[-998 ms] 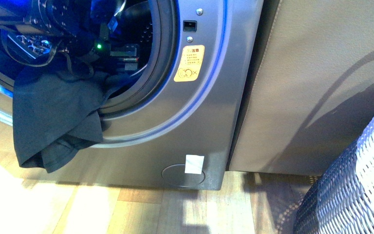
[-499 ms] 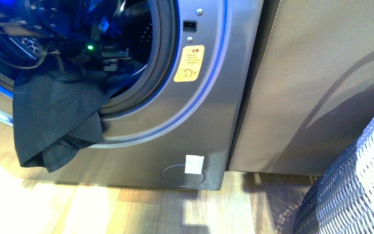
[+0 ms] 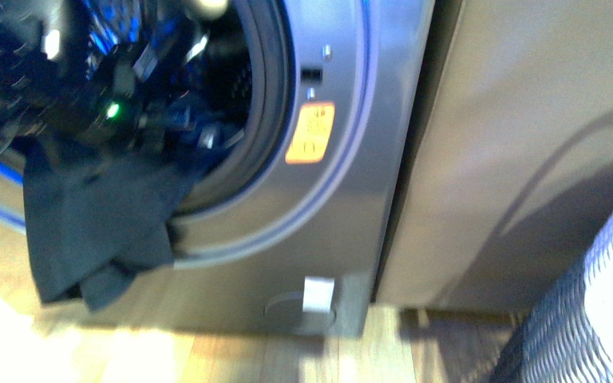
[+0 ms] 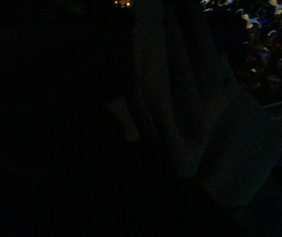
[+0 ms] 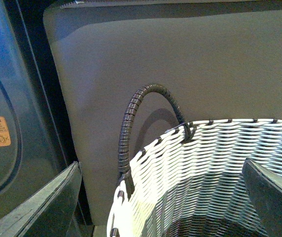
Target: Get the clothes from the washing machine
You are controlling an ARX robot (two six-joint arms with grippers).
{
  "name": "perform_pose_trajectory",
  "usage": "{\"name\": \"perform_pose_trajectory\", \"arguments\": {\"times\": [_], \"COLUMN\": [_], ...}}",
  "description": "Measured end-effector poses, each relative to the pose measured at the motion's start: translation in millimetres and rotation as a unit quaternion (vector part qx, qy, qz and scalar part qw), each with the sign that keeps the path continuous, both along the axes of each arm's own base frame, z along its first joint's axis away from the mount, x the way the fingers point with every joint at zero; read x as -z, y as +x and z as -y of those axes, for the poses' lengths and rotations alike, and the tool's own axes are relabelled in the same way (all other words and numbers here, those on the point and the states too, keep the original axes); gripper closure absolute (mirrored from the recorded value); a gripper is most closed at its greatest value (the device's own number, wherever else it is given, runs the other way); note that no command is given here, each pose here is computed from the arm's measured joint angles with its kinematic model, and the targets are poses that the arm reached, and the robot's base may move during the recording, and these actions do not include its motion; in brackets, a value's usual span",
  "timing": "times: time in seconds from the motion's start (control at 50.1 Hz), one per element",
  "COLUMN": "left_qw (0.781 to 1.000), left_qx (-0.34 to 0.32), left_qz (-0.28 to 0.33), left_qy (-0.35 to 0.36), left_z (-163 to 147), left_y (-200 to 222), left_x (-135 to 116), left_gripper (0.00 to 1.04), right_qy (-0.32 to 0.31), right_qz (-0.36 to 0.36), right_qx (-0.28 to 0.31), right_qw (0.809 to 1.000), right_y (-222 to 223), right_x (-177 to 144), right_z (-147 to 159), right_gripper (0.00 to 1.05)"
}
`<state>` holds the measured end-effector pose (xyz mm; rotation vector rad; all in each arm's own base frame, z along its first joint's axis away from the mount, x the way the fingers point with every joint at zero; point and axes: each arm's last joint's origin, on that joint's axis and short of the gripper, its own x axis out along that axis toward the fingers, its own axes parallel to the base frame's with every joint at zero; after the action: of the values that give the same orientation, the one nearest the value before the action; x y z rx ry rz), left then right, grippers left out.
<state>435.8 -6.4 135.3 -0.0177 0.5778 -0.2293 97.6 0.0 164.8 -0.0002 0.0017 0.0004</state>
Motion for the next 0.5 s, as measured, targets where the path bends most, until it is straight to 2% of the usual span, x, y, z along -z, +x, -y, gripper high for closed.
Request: {"name": "perform_pose_trajectory", "arguments": {"times": [0.499], "left_qw": [0.995], "left_qx": [0.017], "left_qz": [0.094], "left_qy": [-0.041], "left_z": [-7], "left_y": [-98], "left_x": [-66], "left_gripper": [0.99], "right_qy": [0.0], "right_qz": [0.0], "right_qx": [0.0], "right_qw": [1.0], "right_y": [0], "right_x": [0], "right_z": [0], "right_gripper": [0.08]}}
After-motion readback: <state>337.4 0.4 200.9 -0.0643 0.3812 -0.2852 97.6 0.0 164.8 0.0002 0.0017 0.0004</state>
